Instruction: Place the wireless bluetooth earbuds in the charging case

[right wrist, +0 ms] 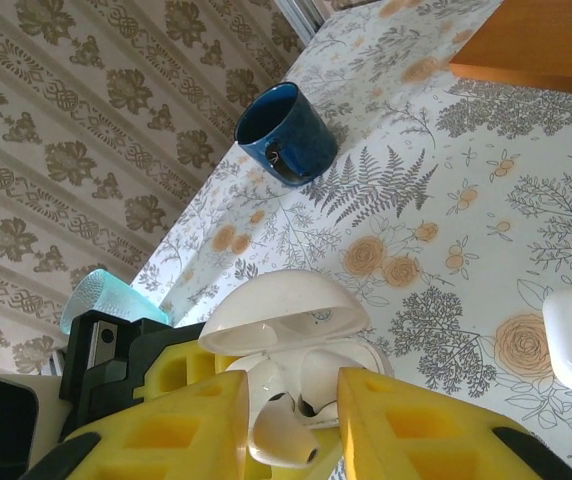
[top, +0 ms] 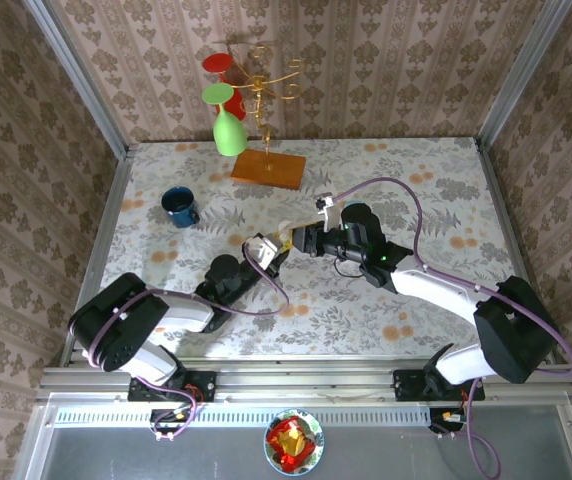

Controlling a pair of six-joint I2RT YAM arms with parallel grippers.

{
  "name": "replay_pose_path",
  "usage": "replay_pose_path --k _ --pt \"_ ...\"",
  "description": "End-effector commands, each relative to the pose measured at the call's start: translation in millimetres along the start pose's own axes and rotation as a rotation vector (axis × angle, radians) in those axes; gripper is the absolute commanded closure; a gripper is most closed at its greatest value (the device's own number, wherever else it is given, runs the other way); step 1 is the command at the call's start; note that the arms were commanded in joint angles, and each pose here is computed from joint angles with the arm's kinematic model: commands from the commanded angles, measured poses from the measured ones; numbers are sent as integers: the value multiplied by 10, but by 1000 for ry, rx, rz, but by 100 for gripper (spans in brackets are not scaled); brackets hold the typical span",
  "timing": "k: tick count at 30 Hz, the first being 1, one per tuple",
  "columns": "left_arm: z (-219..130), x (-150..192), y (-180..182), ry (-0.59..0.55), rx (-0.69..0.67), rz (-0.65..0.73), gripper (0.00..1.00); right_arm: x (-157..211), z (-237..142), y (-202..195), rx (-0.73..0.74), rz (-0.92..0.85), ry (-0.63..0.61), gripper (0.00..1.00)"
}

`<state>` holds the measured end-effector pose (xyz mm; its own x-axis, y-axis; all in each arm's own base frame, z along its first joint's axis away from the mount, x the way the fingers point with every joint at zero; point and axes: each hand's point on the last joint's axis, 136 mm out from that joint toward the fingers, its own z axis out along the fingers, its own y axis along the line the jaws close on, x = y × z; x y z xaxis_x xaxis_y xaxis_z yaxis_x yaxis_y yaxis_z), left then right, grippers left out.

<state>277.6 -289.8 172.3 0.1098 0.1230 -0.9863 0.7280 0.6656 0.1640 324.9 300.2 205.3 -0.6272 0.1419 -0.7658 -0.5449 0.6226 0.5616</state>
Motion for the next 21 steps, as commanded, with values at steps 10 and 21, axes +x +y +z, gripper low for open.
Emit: replay_pose_path --k 10,21 --pt "103 -146 -13 -58 24 -62 95 -161 -103 285 -104 14 -9 69" --pt "89 -168 38 -66 27 -94 95 -111 -95 283 -106 23 13 71"
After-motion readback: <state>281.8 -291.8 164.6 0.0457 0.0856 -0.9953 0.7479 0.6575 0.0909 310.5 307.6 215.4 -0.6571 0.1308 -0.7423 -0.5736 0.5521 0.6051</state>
